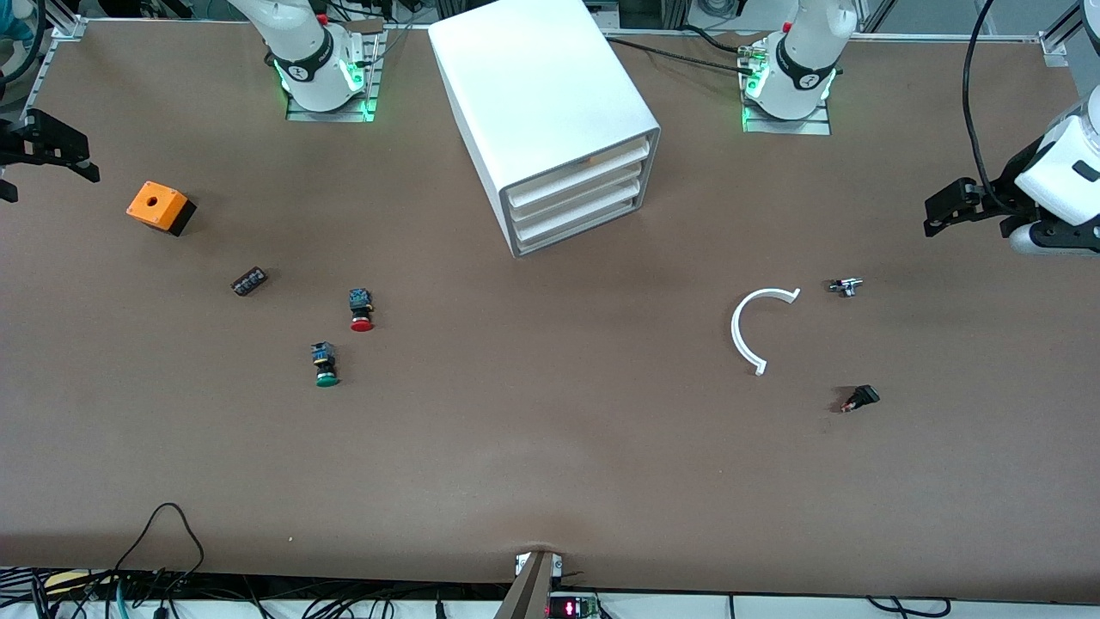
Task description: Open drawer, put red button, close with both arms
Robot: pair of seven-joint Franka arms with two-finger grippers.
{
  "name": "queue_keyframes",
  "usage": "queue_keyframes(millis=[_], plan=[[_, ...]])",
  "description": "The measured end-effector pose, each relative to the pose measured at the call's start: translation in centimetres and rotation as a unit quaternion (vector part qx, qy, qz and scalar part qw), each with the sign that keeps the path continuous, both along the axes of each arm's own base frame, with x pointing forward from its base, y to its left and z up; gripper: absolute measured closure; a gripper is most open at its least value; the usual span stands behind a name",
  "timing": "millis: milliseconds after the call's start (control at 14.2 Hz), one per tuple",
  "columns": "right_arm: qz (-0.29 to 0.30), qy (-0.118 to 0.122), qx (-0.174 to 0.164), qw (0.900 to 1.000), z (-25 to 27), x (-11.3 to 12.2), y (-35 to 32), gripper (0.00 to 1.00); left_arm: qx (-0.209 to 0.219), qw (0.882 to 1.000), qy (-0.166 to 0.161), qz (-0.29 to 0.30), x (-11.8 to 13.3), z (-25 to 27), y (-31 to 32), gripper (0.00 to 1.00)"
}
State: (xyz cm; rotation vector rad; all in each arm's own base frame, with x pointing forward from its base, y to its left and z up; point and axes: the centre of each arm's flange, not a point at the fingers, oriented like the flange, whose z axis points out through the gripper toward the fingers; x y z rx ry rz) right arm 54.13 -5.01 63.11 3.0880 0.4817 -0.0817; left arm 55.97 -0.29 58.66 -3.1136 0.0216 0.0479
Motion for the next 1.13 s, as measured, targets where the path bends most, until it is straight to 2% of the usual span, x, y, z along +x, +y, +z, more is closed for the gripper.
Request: queue_keyframes(millis=[565, 777, 918, 989, 1130], plan=[[-0.001, 0.000, 0.000, 1.000, 0.0, 0.0, 0.0, 0.00, 0.000, 1.000, 0.001, 0.001, 0.1, -0.1, 0.1, 0.00], [-0.001, 0.006, 0.000, 1.000, -0.6, 0.3, 0.0, 0.00, -0.001, 1.000, 0.015, -0.001, 0.6, -1.5, 0.0, 0.00], [0.000, 0.013, 0.001, 1.000, -1.4, 0.7, -0.1, 0.00, -0.008, 0.998, 0.056, -0.013, 0.8, -3.8, -1.4, 0.00], [0.001, 0.017, 0.001, 1.000, -1.8, 0.9, -0.1, 0.00, -0.026, 0.996, 0.087, -0.025, 0.7, -5.2, -2.8, 0.00], [0.005, 0.025, 0.002, 1.000, -2.8, 1.4, 0.1, 0.00, -0.091, 0.983, 0.152, -0.049, 0.2, -7.9, -6.4, 0.00]])
